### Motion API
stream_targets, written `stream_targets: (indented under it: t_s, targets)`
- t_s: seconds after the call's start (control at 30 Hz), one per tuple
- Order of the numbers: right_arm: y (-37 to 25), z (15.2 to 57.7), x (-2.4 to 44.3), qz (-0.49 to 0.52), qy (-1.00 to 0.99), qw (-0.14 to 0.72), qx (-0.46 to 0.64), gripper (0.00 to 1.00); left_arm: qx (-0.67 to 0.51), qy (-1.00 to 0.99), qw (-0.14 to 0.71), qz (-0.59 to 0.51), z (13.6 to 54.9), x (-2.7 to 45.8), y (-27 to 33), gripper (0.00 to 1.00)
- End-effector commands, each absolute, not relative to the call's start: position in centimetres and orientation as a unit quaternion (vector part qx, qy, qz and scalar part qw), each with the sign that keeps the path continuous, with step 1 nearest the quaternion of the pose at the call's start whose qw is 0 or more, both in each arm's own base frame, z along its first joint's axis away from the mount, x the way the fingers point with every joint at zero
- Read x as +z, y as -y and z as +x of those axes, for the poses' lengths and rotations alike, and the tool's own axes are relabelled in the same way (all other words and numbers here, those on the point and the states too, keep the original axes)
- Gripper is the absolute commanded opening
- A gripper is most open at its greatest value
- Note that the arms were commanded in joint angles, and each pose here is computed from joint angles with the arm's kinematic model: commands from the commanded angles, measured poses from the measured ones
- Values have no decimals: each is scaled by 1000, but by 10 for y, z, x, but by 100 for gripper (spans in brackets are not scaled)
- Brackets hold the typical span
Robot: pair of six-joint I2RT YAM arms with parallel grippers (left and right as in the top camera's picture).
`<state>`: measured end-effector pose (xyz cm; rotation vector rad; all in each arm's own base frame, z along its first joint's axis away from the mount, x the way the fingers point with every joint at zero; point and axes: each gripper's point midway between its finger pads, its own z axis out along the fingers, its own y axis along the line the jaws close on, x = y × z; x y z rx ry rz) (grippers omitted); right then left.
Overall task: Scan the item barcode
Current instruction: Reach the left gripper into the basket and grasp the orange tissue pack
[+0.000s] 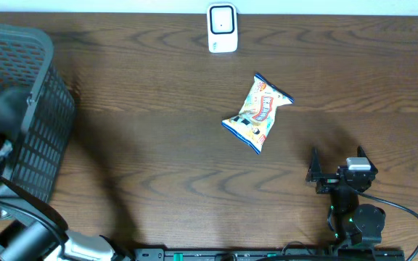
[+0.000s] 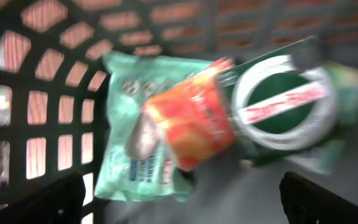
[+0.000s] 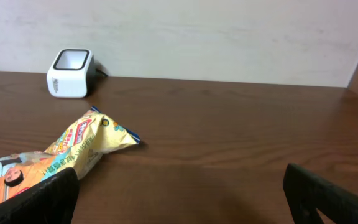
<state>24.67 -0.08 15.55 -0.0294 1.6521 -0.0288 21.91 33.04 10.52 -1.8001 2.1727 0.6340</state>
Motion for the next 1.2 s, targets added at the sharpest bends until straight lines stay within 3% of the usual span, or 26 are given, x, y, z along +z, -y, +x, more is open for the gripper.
stream_targets:
  t_s: [0.0,0.23,0.33,0.53,0.7,0.93,1.07,1.13,1.17]
  targets:
    - [-1,247,155,-19,-736,677,-13,99,221,-732,93,-638,205,89,-333,99]
    - [-1,247,155,-19,-736,677,-13,99,219,-732,66,-641,197,69,-337,98]
    - [-1,247,155,-19,-736,677,-13,99,220,-730,69,-643,196,66,-343,93]
    - [-1,247,155,-19,-736,677,-13,99,218,-772,89,-591,209,66,-355,92]
    - [-1,247,155,-19,-736,677,-13,99,168,-782,112,-589,227,59,-348,79]
    - [-1,247,155,-19,-736,677,-13,99,169,-782,95,-592,223,44,-351,77]
    - [-1,247,155,-19,-736,677,-13,99,170,-779,93,-596,219,42,-354,50]
    - [-1,247,155,-19,-736,677,-13,99,171,-776,94,-599,217,44,-356,25]
    - [-1,247,155,-19,-736,677,-13,99,172,-775,96,-601,216,46,-357,19]
